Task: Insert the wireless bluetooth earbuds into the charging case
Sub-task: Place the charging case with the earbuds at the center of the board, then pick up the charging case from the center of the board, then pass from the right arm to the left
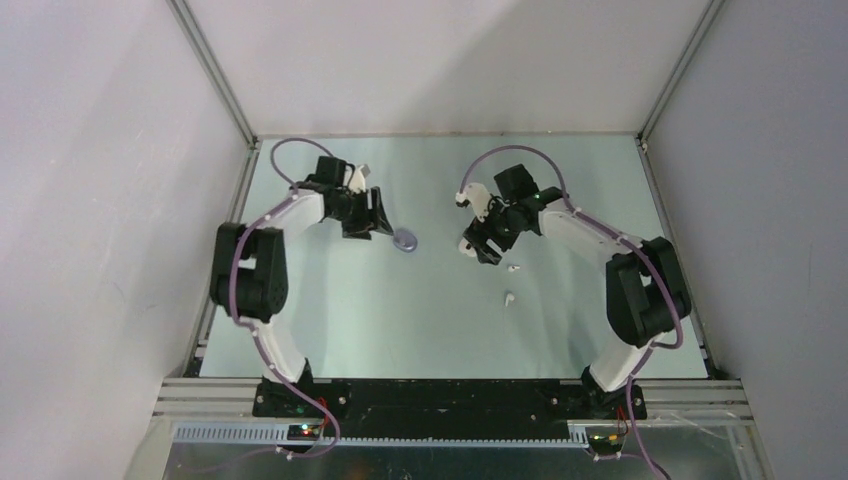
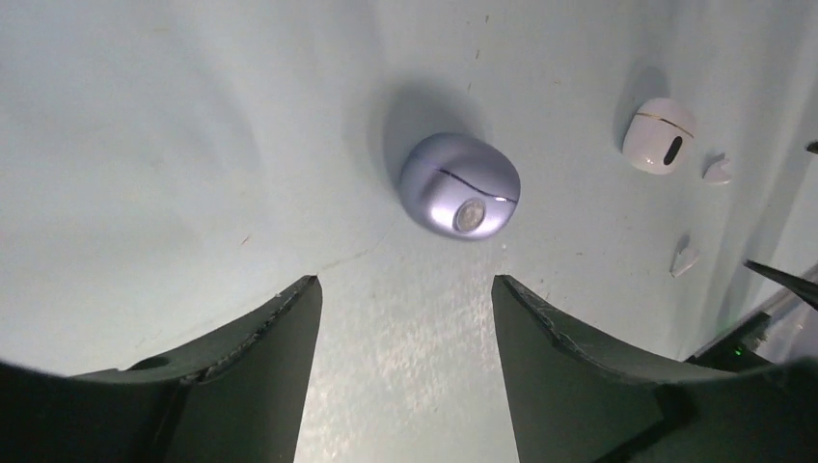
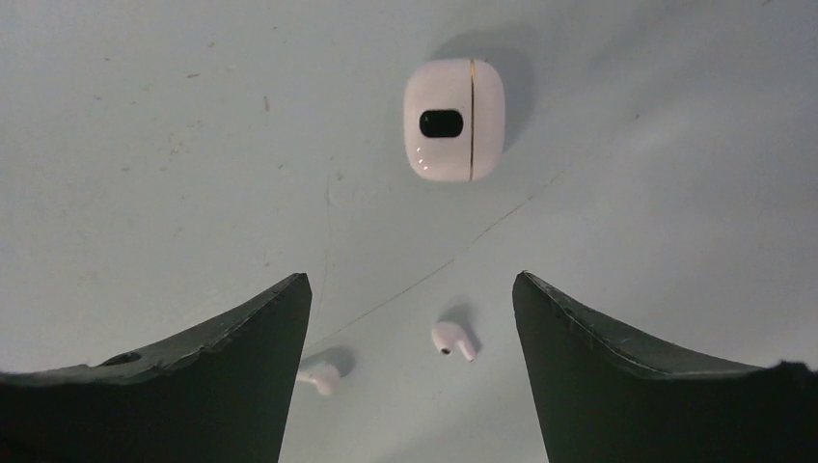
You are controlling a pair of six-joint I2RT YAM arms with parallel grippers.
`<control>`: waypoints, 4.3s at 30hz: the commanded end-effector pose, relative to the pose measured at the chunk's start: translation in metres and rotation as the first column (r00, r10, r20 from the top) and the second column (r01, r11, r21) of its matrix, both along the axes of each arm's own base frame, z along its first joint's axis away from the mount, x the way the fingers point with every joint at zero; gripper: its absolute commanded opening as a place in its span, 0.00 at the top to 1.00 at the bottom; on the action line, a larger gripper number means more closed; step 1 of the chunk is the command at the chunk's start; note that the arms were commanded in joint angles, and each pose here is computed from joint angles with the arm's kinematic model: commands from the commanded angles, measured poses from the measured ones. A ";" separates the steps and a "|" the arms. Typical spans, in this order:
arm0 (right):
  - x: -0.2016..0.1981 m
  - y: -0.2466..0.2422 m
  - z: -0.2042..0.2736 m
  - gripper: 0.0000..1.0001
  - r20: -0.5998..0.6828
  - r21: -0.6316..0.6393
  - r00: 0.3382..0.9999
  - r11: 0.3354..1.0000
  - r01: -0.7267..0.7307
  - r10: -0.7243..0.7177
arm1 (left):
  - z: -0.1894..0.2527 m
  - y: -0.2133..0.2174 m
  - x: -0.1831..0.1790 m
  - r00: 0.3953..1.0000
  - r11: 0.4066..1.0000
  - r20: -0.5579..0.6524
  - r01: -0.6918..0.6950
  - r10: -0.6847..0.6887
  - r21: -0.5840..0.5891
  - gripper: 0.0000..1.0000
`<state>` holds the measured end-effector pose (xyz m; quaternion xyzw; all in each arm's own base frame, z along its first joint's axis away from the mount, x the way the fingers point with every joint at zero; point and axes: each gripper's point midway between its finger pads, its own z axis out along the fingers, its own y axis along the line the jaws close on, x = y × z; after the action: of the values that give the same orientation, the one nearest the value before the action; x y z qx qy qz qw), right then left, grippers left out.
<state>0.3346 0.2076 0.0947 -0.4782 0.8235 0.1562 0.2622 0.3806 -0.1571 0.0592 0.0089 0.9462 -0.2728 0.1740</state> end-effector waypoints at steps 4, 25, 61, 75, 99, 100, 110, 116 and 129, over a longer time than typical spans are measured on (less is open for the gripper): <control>0.045 0.024 -0.003 0.18 0.088 -0.051 0.996 0.999 0.010 -0.006 | 0.097 0.051 0.011 0.927 0.988 0.363 -0.129 0.091 0.081 0.30; 0.041 0.033 -0.062 0.29 -0.078 -0.196 0.997 0.980 -0.033 0.018 | 0.153 0.046 0.018 0.842 0.983 0.509 -0.177 0.180 -0.053 0.31; 0.048 0.069 0.141 0.68 0.570 0.098 0.804 0.957 -0.273 0.171 | 0.207 -0.080 -0.001 0.751 0.849 0.625 0.460 -0.215 -0.260 0.41; 0.042 0.095 0.180 0.68 0.669 0.114 0.728 0.947 -0.302 0.151 | 0.206 -0.108 -0.017 0.730 0.786 0.606 0.560 -0.317 -0.262 0.37; 0.040 0.125 0.212 0.67 0.684 0.233 0.728 0.931 -0.280 0.047 | 0.213 -0.125 -0.027 0.680 0.721 0.647 0.633 -0.343 -0.282 0.67; 0.040 0.126 0.212 0.67 0.683 0.234 0.729 0.931 -0.280 0.047 | 0.213 -0.125 -0.026 0.679 0.722 0.650 0.632 -0.341 -0.281 0.67; 0.036 0.135 0.211 0.67 0.687 0.236 0.725 0.926 -0.296 0.057 | 0.214 -0.127 -0.024 0.682 0.712 0.649 0.635 -0.336 -0.299 0.64; 0.039 0.139 0.212 0.67 0.691 0.241 0.721 0.925 -0.294 0.049 | 0.213 -0.129 -0.023 0.683 0.705 0.646 0.640 -0.341 -0.305 0.62; 0.009 0.104 0.222 0.32 0.462 0.365 0.874 0.867 -0.341 0.149 | 0.229 -0.110 -0.026 0.523 0.645 0.802 0.725 -0.289 -0.241 0.99</control>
<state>0.3722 0.3209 0.2655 -0.5379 0.6356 0.1413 0.5354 0.3647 -0.2752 0.2574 0.2853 0.7084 -0.5424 0.3501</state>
